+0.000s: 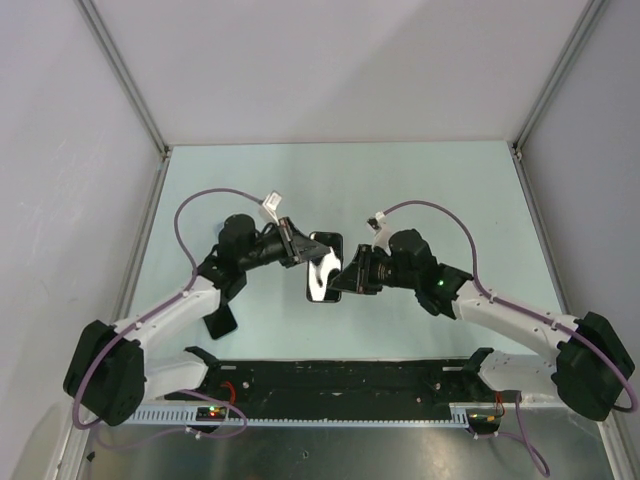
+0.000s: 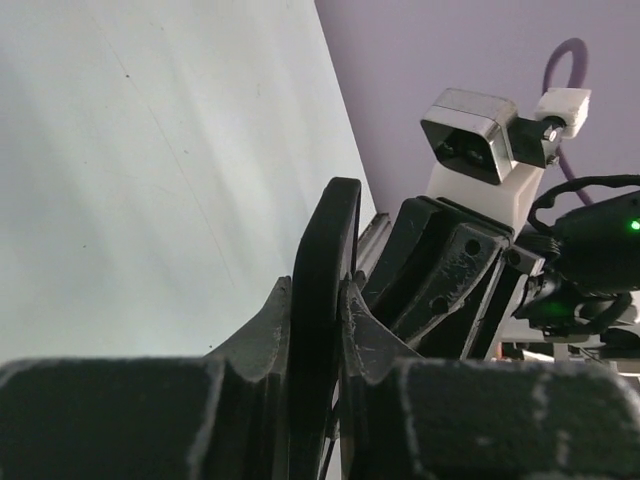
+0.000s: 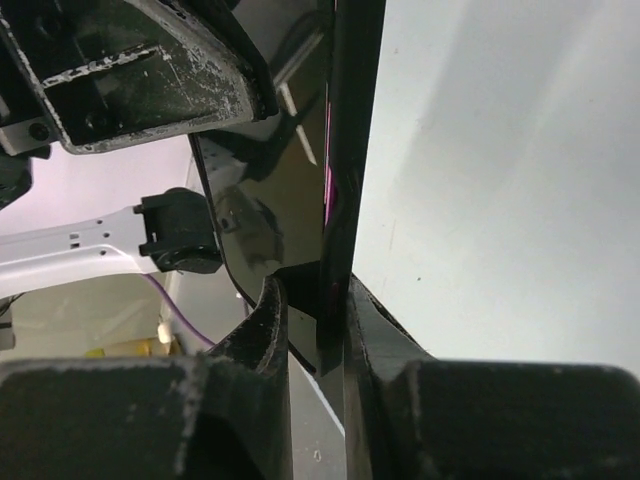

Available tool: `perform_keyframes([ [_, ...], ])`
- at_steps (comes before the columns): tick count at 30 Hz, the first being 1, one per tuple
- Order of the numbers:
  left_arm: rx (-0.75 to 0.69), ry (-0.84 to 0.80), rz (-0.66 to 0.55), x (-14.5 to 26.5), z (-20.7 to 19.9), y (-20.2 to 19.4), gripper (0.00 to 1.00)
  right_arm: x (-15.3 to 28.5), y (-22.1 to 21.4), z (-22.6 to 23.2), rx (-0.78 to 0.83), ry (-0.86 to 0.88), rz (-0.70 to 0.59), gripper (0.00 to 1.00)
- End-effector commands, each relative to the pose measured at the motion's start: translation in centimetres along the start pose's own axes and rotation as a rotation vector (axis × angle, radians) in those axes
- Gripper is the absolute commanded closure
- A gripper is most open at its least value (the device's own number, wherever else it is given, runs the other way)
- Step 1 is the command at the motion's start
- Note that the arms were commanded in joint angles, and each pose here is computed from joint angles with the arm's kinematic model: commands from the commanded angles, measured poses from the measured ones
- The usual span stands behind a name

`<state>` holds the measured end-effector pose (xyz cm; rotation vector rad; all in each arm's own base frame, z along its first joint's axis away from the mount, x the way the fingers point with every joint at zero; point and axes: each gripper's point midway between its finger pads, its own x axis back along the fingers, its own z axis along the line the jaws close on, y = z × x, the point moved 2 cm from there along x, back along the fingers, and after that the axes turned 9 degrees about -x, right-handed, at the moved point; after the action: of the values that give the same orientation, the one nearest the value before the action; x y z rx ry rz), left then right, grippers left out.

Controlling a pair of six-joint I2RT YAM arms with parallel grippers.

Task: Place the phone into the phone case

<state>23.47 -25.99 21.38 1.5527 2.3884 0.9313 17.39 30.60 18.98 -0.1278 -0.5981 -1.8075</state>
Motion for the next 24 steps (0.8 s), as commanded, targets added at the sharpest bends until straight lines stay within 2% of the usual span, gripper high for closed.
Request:
perform_keyframes([
  [1, -0.045, 0.115, -0.066, -0.6, 0.6, 0.8, 1.0, -0.4, 2.4, -2.8, 0.08, -0.197, -0.14, 0.94],
  [4, -0.05, 0.13, -0.078, -0.8, 0.7, 1.2, 1.0, 0.5, 2.9, -3.1, 0.103, -0.22, -0.177, 0.46],
  [5, -0.049, 0.135, -0.083, -0.9, 0.7, 1.4, 1.0, 0.8, 3.2, -3.0, 0.116, -0.221, -0.198, 0.33],
  [6, -0.047, 0.139, -0.086, -1.0, 0.8, 1.5, 1.0, 1.3, 3.3, -2.9, 0.127, -0.215, -0.217, 0.22],
  [8, -0.038, 0.144, -0.084, -1.3, 0.9, 1.7, 1.0, 1.8, 3.5, -2.2, 0.16, -0.179, -0.25, 0.08],
  [11, -0.028, 0.146, -0.085, -1.7, 0.8, 2.0, 1.0, 1.9, 3.5, -1.0, 0.208, -0.127, -0.269, 0.02],
  [16, -0.011, 0.155, -0.088, -2.0, 1.0, 2.2, 1.0, 0.5, 3.5, 0.3, 0.233, -0.061, -0.271, 0.01],
  [24, -0.001, 0.146, -0.083, -2.1, 0.7, 2.3, 1.0, -1.6, 3.9, -0.2, 0.227, -0.089, -0.273, 0.0],
])
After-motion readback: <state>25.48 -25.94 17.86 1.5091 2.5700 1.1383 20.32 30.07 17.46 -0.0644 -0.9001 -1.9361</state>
